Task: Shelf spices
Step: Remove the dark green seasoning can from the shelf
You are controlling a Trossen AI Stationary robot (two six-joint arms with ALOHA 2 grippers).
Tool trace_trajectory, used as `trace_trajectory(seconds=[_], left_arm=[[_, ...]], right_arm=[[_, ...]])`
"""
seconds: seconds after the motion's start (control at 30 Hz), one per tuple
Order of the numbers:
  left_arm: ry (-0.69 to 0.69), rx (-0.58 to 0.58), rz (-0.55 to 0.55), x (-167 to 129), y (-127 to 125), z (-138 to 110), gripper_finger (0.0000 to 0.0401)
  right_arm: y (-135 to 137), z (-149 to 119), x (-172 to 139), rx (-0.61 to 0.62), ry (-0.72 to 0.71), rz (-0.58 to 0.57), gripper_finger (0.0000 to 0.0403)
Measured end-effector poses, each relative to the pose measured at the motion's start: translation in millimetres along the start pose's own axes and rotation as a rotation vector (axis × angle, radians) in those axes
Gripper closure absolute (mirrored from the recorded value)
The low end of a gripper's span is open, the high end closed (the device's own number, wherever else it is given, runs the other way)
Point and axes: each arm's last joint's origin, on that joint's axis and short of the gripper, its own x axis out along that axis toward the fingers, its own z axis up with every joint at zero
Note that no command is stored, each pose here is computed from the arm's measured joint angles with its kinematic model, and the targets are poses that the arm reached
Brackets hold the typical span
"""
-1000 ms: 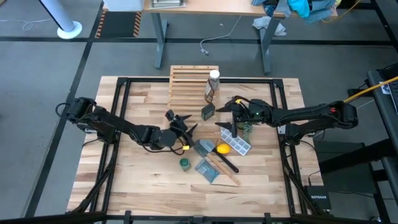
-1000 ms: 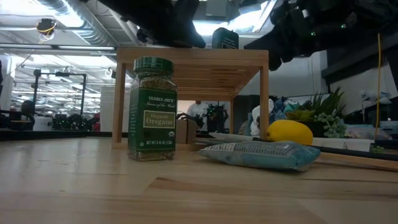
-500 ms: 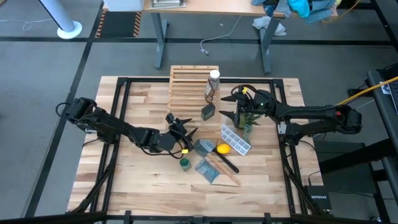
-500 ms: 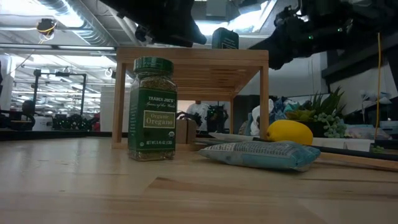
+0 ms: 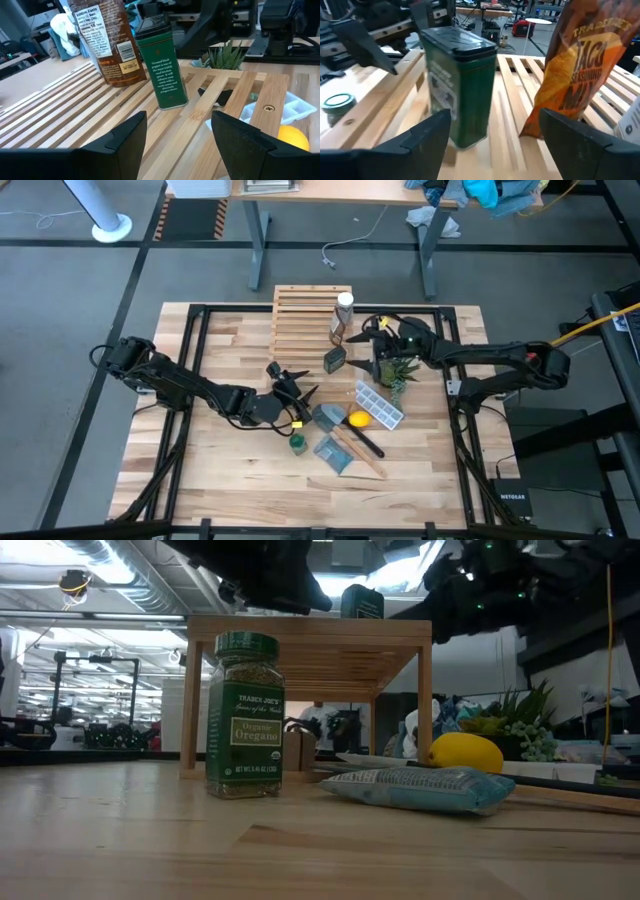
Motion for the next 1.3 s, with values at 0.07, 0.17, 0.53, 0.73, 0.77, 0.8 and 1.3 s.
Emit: trace_trajectory(seconds=[0.07, 0.17, 0.53, 0.73, 0.77, 0.8, 1.3], left_arm=[[0.0, -0.005, 0.0, 0, 0, 0, 0.0184], [0.0, -0.02, -0.001, 0, 0, 0, 0.0184], [0.001, -0.021, -0.007, -1, -1, 0, 0.0184], [0.002, -0.02, -0.007, -1, -1, 0, 0.0184], [0.002, -0.019, -0.007, -1, -1, 0, 0.0184], [0.002, -0.02, -0.007, -1, -1, 0, 0.0184], [-0.041, 0.059, 0.078, -27, -6, 8, 0.0184]], right_arm=[[-2, 0, 6, 0.003, 0.005, 0.016, 0.0096], [-4, -3, 15, 0.014, 0.016, 0.078, 0.0096], [-9, -14, 40, 0.067, 0.043, 0.226, 0.0096], [-5, -15, 44, 0.068, 0.044, 0.251, 0.0127], [-2, -14, 45, 0.069, 0.041, 0.259, 0.0142], [0, -14, 46, 0.07, 0.037, 0.266, 0.0159], [36, -5, 55, 0.092, 0.031, 0.313, 0.0282]])
